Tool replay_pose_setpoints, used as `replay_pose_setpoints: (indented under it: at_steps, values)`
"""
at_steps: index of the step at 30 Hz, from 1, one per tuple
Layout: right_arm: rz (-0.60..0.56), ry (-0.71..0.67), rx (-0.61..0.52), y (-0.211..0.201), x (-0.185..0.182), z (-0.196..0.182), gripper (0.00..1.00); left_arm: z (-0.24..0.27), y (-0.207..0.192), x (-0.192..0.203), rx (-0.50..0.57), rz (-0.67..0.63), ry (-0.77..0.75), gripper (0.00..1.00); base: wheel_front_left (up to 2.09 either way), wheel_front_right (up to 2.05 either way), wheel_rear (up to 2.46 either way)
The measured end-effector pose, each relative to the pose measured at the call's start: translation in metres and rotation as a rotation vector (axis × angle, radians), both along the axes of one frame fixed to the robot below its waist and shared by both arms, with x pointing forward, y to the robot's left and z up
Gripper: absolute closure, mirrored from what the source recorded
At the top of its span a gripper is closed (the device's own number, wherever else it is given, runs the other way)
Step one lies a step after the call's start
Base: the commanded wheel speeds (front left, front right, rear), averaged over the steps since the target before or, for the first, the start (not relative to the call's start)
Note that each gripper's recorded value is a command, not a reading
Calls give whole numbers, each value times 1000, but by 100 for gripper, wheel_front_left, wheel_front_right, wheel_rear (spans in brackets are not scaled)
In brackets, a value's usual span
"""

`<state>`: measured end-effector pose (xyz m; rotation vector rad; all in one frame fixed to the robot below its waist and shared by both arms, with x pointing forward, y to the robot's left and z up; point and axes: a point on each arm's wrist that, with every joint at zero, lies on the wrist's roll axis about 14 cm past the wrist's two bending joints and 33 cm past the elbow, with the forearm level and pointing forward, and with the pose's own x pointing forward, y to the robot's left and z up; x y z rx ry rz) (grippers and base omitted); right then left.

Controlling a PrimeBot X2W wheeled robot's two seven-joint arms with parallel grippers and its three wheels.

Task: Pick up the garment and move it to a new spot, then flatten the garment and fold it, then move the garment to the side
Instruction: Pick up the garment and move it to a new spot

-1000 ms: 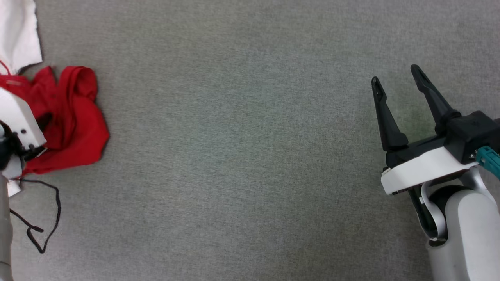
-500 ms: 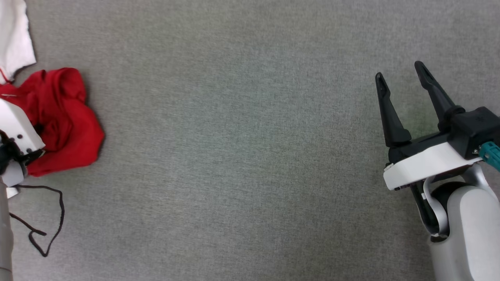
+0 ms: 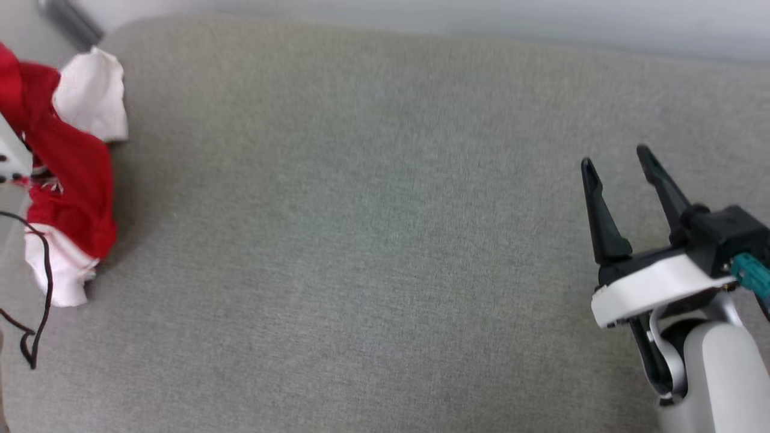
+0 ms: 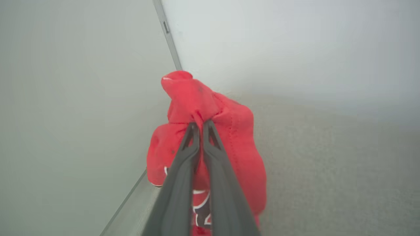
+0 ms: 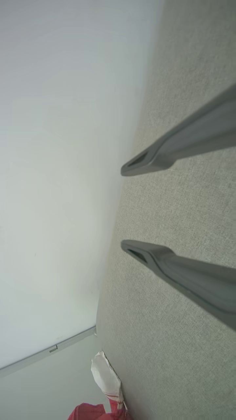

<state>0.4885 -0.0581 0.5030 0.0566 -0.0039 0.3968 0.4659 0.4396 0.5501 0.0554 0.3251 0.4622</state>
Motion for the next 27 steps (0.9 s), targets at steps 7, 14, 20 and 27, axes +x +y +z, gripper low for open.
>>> replay_pose_setpoints:
  at_steps: [7,14,20,27]
  values:
    - [-41,-40,3,-15,-24,26,0,90,-33,5,149,-104,-319,100,0,0,0]
    - [-98,-75,6,-38,-47,46,0,143,-102,16,163,-252,-552,100,0,0,0]
    - [-178,-87,5,-70,-65,56,0,152,-208,33,55,-482,-648,100,0,0,0]
    - [-278,-92,2,-106,-83,61,0,138,-353,28,-133,-804,-674,100,0,0,0]
